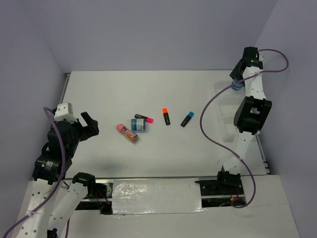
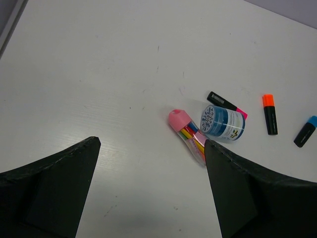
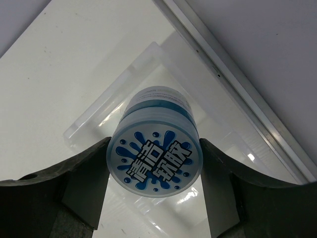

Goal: Sort the stationery into containers
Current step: Place the stationery in the storage box.

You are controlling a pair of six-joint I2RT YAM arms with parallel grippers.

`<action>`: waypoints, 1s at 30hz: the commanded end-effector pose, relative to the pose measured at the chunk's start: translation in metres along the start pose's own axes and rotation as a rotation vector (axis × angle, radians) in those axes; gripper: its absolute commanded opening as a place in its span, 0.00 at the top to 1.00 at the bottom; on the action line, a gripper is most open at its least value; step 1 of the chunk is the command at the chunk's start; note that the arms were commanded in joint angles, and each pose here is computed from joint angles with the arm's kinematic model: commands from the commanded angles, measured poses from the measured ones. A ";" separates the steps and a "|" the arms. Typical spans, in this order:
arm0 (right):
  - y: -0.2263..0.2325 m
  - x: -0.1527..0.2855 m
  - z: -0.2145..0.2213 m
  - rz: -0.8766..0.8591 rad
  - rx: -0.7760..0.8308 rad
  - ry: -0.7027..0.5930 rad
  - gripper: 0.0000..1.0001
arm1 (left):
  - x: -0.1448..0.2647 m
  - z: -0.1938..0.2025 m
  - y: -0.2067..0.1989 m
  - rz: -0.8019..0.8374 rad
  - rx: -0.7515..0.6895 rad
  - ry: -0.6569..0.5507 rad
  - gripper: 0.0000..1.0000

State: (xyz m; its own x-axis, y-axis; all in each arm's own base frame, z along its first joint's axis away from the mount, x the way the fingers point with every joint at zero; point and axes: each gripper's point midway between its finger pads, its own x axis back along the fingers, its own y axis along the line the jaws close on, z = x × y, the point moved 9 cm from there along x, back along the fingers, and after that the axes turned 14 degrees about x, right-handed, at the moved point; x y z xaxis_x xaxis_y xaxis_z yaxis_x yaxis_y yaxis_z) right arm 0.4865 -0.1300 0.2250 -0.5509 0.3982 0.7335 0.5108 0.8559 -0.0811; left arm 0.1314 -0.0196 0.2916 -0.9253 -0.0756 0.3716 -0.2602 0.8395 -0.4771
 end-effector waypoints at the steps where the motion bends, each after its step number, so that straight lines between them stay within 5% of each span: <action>1: 0.000 -0.006 -0.007 -0.001 -0.016 -0.041 0.55 | 0.000 -0.005 -0.005 0.019 -0.003 -0.020 0.01; 8: 0.004 -0.019 0.001 -0.015 -0.012 -0.011 0.53 | 0.001 -0.006 -0.004 0.019 -0.001 -0.024 0.01; 17: 0.003 -0.022 0.004 0.000 -0.017 -0.003 0.18 | 0.001 -0.006 -0.005 0.023 -0.002 -0.023 0.01; 18: 0.004 -0.022 0.004 -0.004 -0.017 0.000 0.02 | 0.000 -0.006 -0.005 0.022 -0.004 -0.022 0.01; 25: 0.008 -0.007 -0.009 -0.059 -0.036 -0.026 0.00 | 0.000 -0.006 -0.005 0.017 -0.003 -0.022 0.01; 30: 0.040 0.024 -0.017 -0.294 -0.007 -0.075 0.00 | -0.003 -0.005 -0.005 0.008 -0.005 -0.012 0.01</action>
State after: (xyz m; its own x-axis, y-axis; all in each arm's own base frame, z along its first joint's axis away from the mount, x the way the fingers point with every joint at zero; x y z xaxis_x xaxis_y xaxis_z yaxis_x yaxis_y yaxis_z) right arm 0.4994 -0.1192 0.1971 -0.5691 0.2706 0.7764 0.4458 0.8950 0.0149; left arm 0.1322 -0.0200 0.2903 -0.9215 -0.0746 0.3811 -0.2636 0.8409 -0.4726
